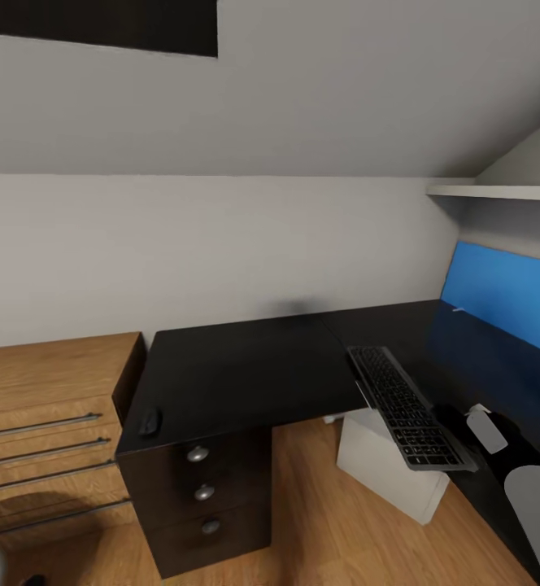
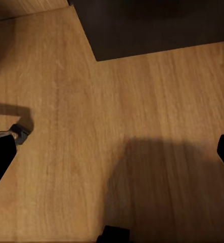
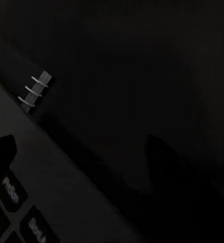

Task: In the bedroom, organize the workspace by keeping the computer under the desk, ensuring the monitor is on the desk, placing the keyboard on the desk next to the monitor, placing the mouse on the desk next to the keyboard, moving the folder from the swivel chair onto the desk next to the mouse, stacking the notebook on top of the folder with the pen on top of the notebook, and positioning the swivel chair next to the desk.

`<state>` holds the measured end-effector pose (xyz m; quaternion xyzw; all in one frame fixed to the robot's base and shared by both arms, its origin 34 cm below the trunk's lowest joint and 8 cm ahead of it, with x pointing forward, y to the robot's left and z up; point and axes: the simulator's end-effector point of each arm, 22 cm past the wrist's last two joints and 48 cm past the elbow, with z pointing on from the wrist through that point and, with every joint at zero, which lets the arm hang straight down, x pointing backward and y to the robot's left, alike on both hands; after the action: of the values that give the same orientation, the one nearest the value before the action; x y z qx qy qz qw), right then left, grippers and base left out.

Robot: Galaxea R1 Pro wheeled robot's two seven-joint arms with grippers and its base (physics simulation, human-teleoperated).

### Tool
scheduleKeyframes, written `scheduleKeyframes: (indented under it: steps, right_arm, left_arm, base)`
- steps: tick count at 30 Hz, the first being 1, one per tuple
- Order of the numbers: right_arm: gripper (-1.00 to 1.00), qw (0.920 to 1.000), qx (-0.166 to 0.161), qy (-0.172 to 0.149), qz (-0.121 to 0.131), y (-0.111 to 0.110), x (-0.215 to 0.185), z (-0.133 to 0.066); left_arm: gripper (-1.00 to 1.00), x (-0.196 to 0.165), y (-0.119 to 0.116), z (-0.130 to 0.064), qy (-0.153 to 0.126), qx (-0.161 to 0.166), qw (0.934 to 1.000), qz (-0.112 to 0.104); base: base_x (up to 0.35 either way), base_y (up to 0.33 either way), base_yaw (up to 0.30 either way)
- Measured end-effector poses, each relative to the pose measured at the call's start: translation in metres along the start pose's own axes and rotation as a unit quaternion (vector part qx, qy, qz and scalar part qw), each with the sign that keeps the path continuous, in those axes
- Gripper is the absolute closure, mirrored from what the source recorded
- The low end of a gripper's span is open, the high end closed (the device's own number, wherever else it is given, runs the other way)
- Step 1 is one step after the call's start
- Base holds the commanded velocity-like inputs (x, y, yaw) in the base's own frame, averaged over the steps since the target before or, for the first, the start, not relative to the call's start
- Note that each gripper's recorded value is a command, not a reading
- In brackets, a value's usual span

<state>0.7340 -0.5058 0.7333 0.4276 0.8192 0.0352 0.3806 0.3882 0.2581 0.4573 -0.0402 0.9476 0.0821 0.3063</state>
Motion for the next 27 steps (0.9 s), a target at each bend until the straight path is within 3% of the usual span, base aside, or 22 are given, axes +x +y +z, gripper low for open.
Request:
scheduleKeyframes:
  steps: [20, 27]
  right_arm:
    - [-1.0, 1.0, -0.003, -0.001, 0.002, 0.002, 0.0, 0.0]
    - [-1.0, 0.9999, -0.01, -0.005, 0.001, 0.012, -0.01, -0.009]
  left_arm:
    - [-1.0, 0.0, -0.005, -0.001, -0.001, 0.005, 1.0, 0.002]
    - [-1.0, -0.008, -0.004, -0.01, 0.0, 0.005, 1.0, 0.001]
  base:
    - [-0.054, 0.045, 0.0]
    - [0.0, 0.0, 0.0]
